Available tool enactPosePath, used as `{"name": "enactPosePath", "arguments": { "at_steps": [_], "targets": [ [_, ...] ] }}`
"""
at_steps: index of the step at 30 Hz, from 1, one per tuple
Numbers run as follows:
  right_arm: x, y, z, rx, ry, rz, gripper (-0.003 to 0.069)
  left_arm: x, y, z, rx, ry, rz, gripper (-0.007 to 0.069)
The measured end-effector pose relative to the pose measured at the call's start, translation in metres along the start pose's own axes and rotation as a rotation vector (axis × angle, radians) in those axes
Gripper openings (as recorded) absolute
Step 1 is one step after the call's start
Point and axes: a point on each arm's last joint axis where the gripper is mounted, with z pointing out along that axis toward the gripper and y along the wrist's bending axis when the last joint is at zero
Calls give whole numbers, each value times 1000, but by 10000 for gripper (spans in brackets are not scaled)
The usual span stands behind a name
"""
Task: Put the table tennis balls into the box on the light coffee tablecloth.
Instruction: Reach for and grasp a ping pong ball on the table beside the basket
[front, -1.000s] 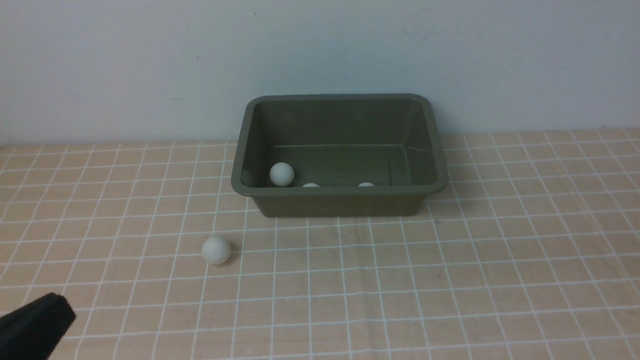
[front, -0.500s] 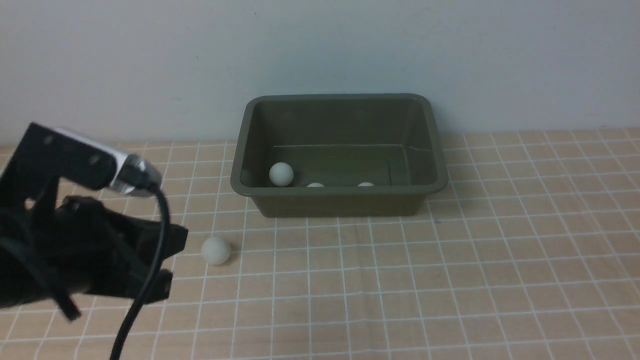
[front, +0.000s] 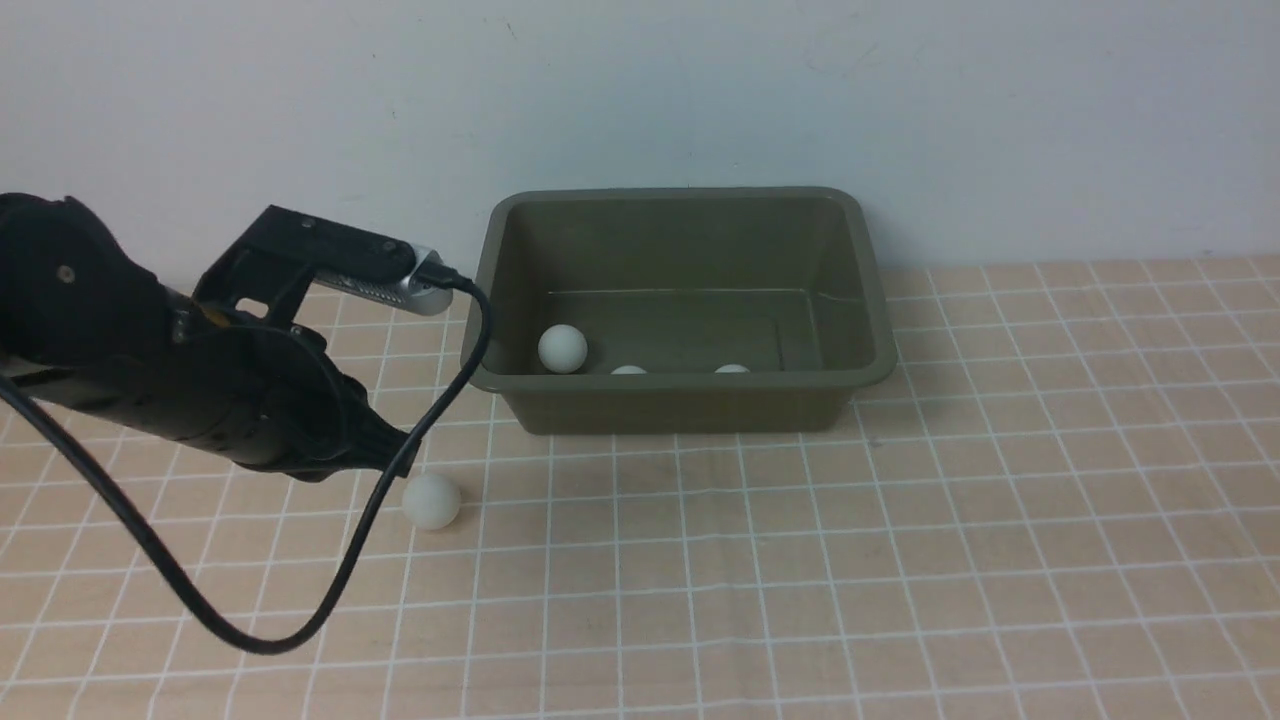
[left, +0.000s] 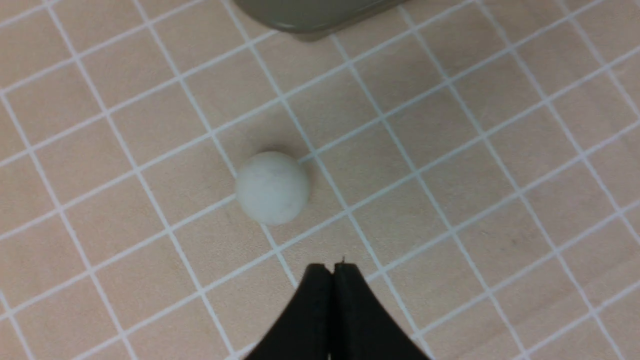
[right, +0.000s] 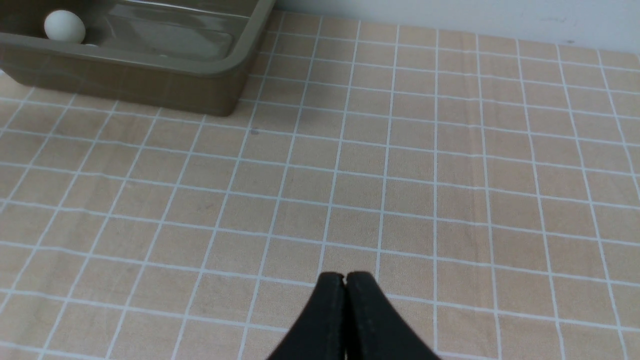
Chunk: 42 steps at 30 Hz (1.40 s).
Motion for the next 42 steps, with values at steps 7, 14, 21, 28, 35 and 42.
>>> {"name": "enactPosePath", "arguments": {
  "at_steps": [7, 14, 21, 28, 35, 42],
  "targets": [
    [0, 0, 0, 0, 0, 0, -19, -7, 7, 15, -30, 52, 44, -44],
    [0, 0, 0, 0, 0, 0, -19, -5, 8, 18, -22, 85, 127, 70],
    [0, 0, 0, 0, 0, 0, -19, -6, 7, 26, 3, 73, 102, 332],
    [1, 1, 0, -13, 6, 13, -19, -6, 11, 53, 16, 76, 41, 510],
    [1, 1, 0, -15, 7, 15, -19, -3, 17, 77, -1, 88, 26, 523],
    [1, 1, 0, -15, 7, 15, -19, 1, 21, 94, -10, 100, 14, 523]
  ]
}}
